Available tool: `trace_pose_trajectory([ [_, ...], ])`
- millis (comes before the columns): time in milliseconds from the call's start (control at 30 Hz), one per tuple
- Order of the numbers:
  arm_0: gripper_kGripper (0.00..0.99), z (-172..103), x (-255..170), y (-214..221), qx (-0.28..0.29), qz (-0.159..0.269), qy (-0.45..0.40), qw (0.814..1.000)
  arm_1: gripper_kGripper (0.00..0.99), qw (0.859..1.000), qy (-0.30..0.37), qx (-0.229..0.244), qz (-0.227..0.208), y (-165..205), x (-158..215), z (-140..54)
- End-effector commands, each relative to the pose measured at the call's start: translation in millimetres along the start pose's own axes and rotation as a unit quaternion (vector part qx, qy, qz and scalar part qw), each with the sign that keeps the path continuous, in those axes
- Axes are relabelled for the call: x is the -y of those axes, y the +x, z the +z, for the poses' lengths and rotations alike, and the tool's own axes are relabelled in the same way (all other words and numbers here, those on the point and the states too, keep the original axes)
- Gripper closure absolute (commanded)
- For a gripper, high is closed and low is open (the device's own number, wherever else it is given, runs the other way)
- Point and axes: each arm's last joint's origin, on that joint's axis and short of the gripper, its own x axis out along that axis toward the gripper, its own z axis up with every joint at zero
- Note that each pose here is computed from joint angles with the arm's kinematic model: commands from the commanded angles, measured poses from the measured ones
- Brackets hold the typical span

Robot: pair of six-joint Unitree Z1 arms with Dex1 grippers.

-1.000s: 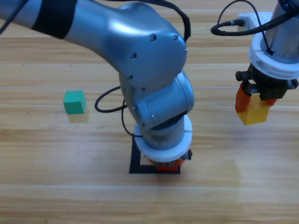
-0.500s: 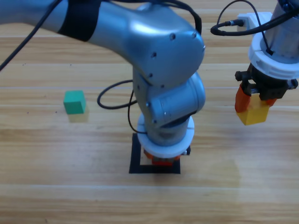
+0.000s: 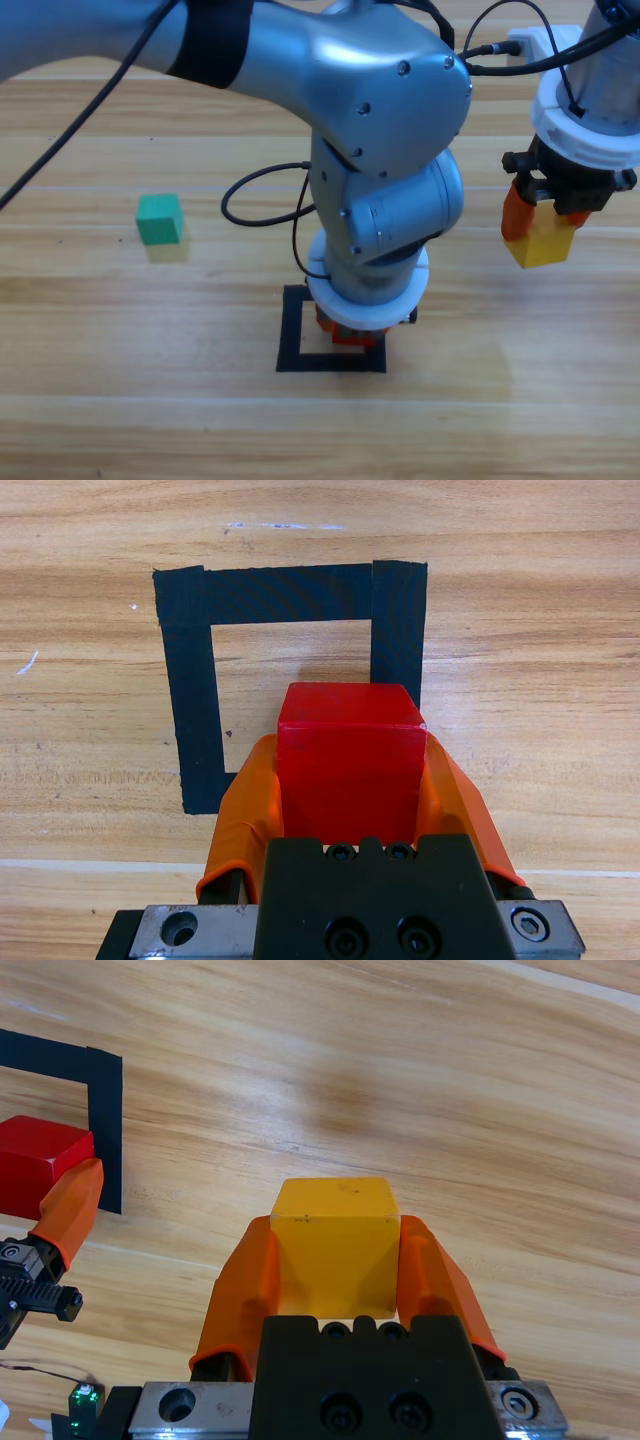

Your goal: Stack the blocks in the rectangular block: red at the bottom, yellow in the middle, green on top

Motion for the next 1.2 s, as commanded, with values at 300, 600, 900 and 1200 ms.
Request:
trace_pose_trajectory([
  [300,0.855,-14,-3,23,-0.028,0.030,0.019,0.999,0.990,1.000,0.009,0.011,0.019,-11,3,2.2],
  [600,0.855,-7,-10,27,-0.034,0.030,0.018,0.999,0.990,1.000,0.009,0.010,0.019,-10,3,2.1],
  [900,0.855,0,-17,35,-0.043,0.025,0.004,0.999,0.990,1.000,0.008,0.009,0.019,-10,2,1.9],
  [1200,0.855,15,-27,43,-0.052,0.023,-0.023,0.998,0.990,1.000,0.008,0.009,0.019,-10,2,1.5],
])
